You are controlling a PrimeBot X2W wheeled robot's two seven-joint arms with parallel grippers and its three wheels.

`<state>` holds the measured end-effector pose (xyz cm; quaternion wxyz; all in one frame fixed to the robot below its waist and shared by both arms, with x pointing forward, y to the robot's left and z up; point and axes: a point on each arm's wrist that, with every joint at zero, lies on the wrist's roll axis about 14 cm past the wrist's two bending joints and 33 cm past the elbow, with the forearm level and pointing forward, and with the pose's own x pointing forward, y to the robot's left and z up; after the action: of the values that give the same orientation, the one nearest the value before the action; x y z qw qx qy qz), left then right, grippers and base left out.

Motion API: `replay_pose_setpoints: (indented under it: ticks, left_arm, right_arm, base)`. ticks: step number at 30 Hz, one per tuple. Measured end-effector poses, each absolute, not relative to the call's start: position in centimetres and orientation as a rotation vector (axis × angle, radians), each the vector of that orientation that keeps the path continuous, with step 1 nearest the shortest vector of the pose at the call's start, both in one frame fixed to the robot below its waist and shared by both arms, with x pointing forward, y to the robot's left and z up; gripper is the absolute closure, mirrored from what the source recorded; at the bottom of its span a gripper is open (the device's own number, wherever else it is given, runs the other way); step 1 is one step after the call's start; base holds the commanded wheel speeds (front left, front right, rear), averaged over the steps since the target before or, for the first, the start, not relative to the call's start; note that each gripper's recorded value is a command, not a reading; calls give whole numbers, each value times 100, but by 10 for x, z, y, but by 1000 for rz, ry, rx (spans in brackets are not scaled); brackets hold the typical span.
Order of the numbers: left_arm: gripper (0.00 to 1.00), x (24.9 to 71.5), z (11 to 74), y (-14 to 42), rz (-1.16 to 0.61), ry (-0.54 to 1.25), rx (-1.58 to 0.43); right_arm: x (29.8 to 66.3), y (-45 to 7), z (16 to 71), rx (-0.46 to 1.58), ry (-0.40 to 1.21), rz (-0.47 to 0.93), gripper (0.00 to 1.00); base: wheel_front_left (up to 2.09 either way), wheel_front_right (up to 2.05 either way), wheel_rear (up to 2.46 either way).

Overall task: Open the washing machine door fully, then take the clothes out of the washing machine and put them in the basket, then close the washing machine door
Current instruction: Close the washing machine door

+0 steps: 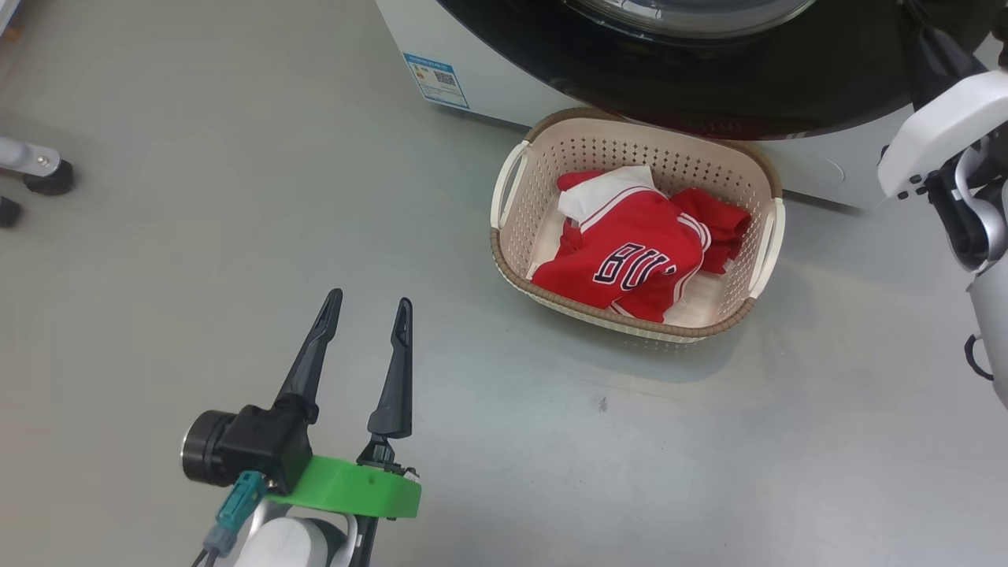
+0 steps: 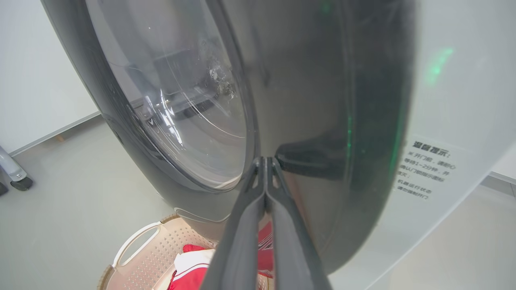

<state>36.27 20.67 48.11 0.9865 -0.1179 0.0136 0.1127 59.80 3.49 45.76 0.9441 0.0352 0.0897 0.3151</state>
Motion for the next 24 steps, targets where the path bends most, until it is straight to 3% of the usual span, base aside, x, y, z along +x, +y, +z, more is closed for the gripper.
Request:
replay_pose_setpoints:
  ticks: [15, 24]
  left_arm:
    - [0, 364, 479, 203, 225, 37, -254]
    - [0, 367, 481, 206, 230, 29, -256]
  right_arm:
    - [640, 25, 479, 29, 115, 607, 100]
    - [645, 31, 475, 6, 102, 624, 100]
  base:
    - [0, 0, 0]
    - [0, 0, 0]
